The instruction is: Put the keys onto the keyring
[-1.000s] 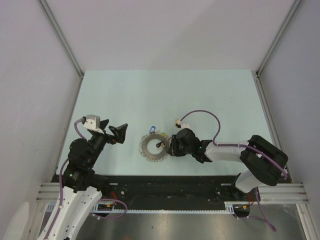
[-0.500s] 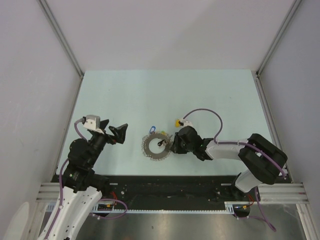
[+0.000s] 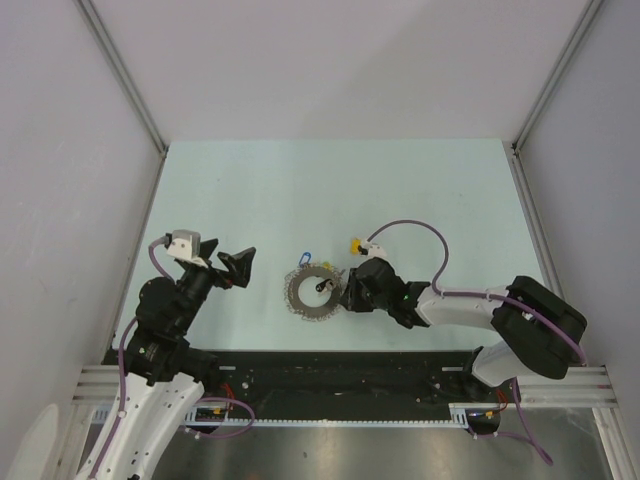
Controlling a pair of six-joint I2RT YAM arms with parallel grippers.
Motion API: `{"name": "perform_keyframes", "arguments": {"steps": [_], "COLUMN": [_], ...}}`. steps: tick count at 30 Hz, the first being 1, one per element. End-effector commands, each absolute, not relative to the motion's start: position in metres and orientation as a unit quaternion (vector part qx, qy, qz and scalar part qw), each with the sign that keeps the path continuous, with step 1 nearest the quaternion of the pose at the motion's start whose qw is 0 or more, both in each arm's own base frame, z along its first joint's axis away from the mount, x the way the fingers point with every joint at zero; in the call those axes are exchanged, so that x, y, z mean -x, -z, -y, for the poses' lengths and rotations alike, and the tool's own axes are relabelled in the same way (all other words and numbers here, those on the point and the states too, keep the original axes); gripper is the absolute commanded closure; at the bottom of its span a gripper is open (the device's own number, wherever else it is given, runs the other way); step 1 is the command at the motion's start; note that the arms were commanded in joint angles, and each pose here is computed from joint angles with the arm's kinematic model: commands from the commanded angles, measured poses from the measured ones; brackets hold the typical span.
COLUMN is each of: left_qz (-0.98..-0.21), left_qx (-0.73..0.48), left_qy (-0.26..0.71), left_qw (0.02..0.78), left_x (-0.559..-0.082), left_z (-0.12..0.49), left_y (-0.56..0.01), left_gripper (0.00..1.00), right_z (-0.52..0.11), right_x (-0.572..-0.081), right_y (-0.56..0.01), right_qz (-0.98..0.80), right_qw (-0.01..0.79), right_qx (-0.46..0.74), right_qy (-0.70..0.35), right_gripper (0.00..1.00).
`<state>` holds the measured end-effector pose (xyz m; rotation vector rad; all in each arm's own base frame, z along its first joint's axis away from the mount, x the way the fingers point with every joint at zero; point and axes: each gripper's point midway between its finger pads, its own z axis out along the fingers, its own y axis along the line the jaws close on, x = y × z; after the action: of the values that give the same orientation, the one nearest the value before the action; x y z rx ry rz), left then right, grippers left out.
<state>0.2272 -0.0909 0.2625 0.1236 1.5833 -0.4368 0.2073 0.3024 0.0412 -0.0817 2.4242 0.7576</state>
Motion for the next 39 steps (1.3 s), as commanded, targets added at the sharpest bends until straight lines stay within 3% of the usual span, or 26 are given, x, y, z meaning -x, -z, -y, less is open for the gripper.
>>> {"name": "perform_keyframes", "arguments": {"steps": [1, 8, 39], "left_qz": [-0.693, -0.696, -0.700], "left_qx": [-0.068, -0.071, -0.077], "left_qy": [0.196, 0.199, 0.206], "left_qw": [0.690, 0.686, 0.679], "left_x": [-0.225, -0.225, -0.226], "left_z": [0.092, 0.094, 0.098], "left_y": [-0.273, -0.271, -0.266], "left_gripper": [0.00, 0.00, 0.00], "right_z": [-0.298, -0.302, -0.309], "right_x": [-0.213, -0.214, -0.212], "right_y": [-0.043, -0.036, -0.022], "right_qz": [-0.907, -0.906, -0.907], "right_qw": [0.311, 0.304, 0.276], "right_qx": [-0.002, -0.009, 0.003], "right_qy": [-0.283, -0.295, -0.317], "right_gripper": [0.75, 0.80, 0.83]}}
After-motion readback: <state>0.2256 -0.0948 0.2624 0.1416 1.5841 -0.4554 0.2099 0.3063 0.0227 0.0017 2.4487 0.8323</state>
